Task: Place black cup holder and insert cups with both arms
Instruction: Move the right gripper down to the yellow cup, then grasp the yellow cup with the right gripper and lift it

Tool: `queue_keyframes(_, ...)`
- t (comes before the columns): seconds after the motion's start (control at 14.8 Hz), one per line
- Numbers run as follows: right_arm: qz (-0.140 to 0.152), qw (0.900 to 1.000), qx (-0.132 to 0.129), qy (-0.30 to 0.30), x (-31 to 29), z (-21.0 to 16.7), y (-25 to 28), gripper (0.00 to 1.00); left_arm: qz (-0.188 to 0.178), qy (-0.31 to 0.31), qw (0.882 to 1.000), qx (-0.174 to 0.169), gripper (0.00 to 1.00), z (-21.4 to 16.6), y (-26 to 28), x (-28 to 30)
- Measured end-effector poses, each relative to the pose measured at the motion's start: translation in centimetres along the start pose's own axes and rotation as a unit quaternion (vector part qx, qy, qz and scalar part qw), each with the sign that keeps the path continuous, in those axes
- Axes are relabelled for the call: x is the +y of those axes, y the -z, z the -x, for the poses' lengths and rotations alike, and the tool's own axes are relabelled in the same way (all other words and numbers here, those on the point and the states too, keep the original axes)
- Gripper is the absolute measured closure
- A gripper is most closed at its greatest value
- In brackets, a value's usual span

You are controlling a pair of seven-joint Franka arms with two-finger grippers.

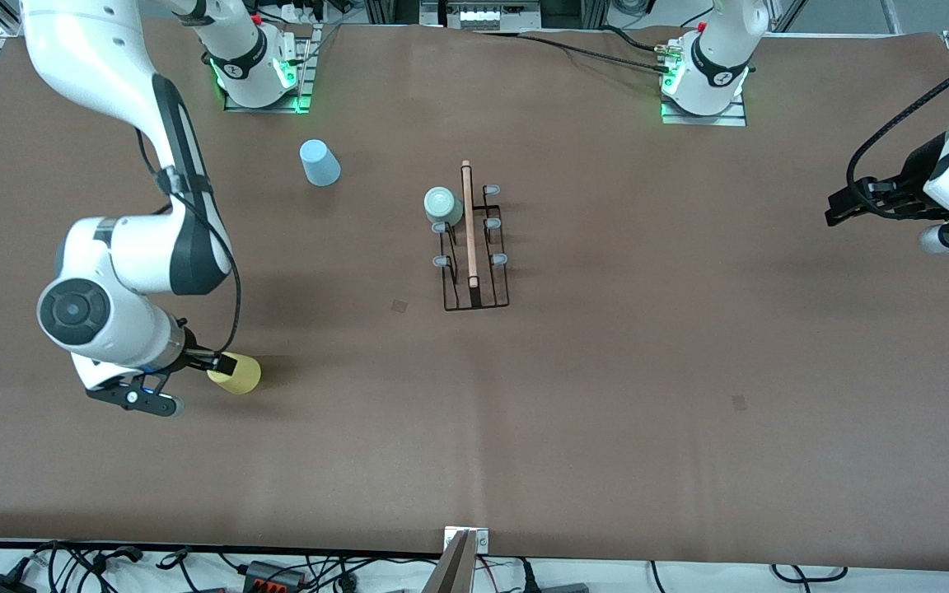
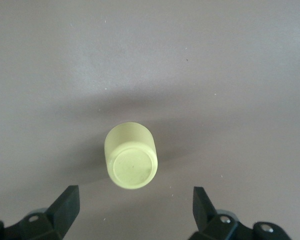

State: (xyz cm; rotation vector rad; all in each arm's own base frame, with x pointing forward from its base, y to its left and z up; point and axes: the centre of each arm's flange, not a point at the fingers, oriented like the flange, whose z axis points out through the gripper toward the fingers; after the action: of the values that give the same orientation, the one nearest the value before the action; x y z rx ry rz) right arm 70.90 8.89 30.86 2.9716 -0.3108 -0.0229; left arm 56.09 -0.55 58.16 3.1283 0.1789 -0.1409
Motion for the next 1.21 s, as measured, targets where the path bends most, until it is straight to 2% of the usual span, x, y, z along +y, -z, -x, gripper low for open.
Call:
queue_keyframes(0.13, -0.017, 1.0, 0.008, 0.012, -0.2, -0.5, -1.6, 0.0, 0.0, -0.001, 1.0, 0.002, 0.0, 0.0, 0.1, 0.1)
queue_keyframes(0.27, -0.047, 0.999, -0.001, 0.018, 0.6, -1.0, -2.9, 0.0, 0.0, -0.001, 1.0, 0.003, 0.0, 0.0, 0.2, 0.1)
queue_keyframes(0.4, -0.061, 0.998, -0.007, 0.028, 2.1, -1.5, -3.8, 0.0, 0.001, -0.001, 1.0, 0.003, 0.0, 0.0, 0.2, 0.1)
queue_keyframes(0.67, -0.075, 0.997, -0.014, 0.027, 2.7, -1.7, -4.5, 0.0, 0.002, -0.001, 1.0, 0.003, 0.0, 0.0, 0.2, 0.2)
queue_keyframes(1.21, -0.073, 0.995, -0.029, 0.057, 1.8, -1.2, -6.9, 0.0, 0.002, -0.002, 1.0, 0.003, 0.0, 0.0, 0.2, 0.2)
